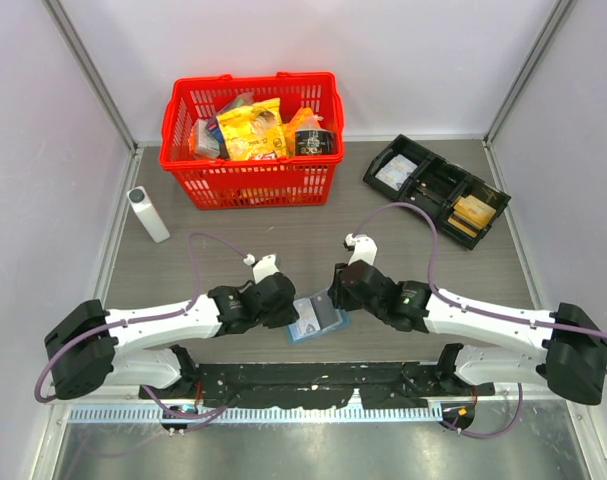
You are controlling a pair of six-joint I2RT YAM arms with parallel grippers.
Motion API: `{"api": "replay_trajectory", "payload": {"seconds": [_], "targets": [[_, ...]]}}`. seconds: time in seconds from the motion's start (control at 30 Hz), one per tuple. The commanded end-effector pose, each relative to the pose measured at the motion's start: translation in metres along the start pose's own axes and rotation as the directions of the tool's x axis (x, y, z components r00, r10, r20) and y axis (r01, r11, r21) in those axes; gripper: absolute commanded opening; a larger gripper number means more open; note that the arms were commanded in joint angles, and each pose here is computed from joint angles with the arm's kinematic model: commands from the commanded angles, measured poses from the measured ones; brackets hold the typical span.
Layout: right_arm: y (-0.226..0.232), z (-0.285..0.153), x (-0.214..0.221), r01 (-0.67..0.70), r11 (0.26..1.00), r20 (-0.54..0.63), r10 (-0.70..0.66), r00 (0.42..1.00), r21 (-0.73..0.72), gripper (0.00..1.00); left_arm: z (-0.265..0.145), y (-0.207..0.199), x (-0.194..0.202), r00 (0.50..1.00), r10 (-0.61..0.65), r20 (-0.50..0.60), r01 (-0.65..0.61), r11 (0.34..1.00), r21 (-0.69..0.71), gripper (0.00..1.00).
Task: Take the credit cards out of the card holder
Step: Remove the credit card from the card holder.
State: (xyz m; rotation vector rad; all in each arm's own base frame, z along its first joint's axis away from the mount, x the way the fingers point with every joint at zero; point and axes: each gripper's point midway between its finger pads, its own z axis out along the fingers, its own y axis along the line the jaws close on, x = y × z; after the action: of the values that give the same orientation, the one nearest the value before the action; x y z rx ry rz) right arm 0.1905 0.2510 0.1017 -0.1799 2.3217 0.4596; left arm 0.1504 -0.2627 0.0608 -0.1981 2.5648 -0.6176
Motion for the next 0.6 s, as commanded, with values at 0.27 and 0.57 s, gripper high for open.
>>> {"api": "replay_trajectory", "payload": {"seconds": [0.27,0.57], "targets": [[0.022,0.024,0.022,-0.114,0.976,-0.069,0.103,0.992,-0.184,0.33,0.002,-0.019,-0.007,1.0,0.016,0.019,-0.017,0.999,0.044,0.22],[-0.019,0.038,0.048,-0.162,0.986,-0.17,0.152,0.974,-0.043,0.34,0.002,-0.018,-0.006,1.0,0.013,0.015,-0.013,0.999,0.049,0.22]]}}
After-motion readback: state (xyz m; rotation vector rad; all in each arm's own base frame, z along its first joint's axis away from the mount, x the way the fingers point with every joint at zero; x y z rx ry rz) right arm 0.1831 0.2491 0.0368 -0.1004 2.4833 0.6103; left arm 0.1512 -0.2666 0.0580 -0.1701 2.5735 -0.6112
